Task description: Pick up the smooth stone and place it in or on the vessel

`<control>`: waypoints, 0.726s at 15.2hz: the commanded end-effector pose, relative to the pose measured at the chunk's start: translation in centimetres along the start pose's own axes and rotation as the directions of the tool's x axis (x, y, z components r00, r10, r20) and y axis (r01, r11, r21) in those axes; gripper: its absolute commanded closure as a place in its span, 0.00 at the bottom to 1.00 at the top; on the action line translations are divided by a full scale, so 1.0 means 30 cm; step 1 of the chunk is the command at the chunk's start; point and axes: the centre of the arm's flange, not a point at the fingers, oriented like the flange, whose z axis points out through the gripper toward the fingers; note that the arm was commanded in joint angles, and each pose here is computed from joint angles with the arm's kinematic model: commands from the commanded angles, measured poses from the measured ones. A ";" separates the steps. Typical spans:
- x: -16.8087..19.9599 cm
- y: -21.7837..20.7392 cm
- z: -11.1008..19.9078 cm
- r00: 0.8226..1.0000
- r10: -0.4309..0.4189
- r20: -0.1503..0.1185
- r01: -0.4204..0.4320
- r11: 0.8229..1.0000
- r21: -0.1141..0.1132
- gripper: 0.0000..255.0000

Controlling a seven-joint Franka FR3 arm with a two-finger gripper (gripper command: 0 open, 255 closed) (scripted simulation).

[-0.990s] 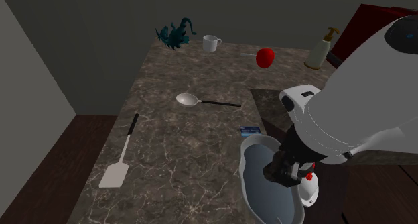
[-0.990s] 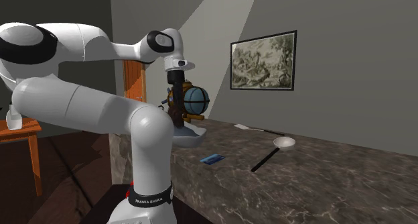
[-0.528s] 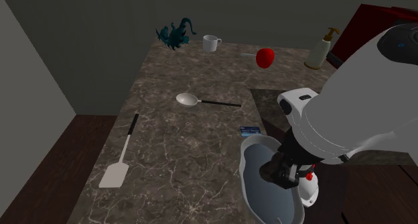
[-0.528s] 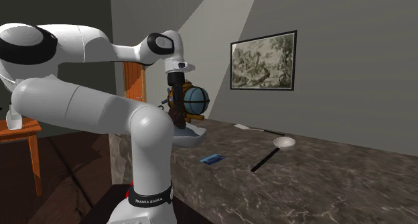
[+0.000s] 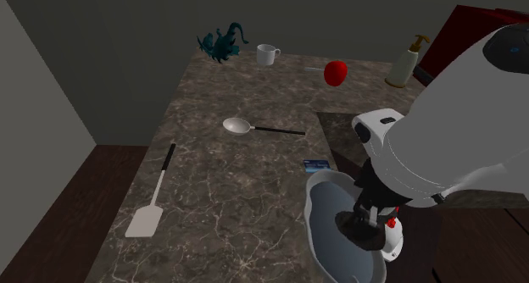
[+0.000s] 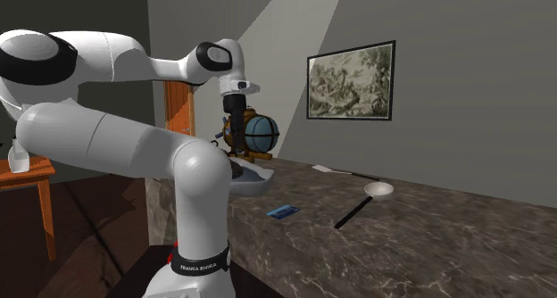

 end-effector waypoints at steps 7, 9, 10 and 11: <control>-0.002 0.000 -0.149 1.000 0.000 0.000 0.000 1.000 0.000 0.00; -0.002 0.000 -0.149 1.000 0.000 0.000 0.000 1.000 0.000 0.00; -0.002 0.000 -0.149 1.000 0.000 0.000 0.000 1.000 0.000 0.00; -0.002 0.000 -0.149 1.000 0.000 0.000 0.000 1.000 0.000 0.00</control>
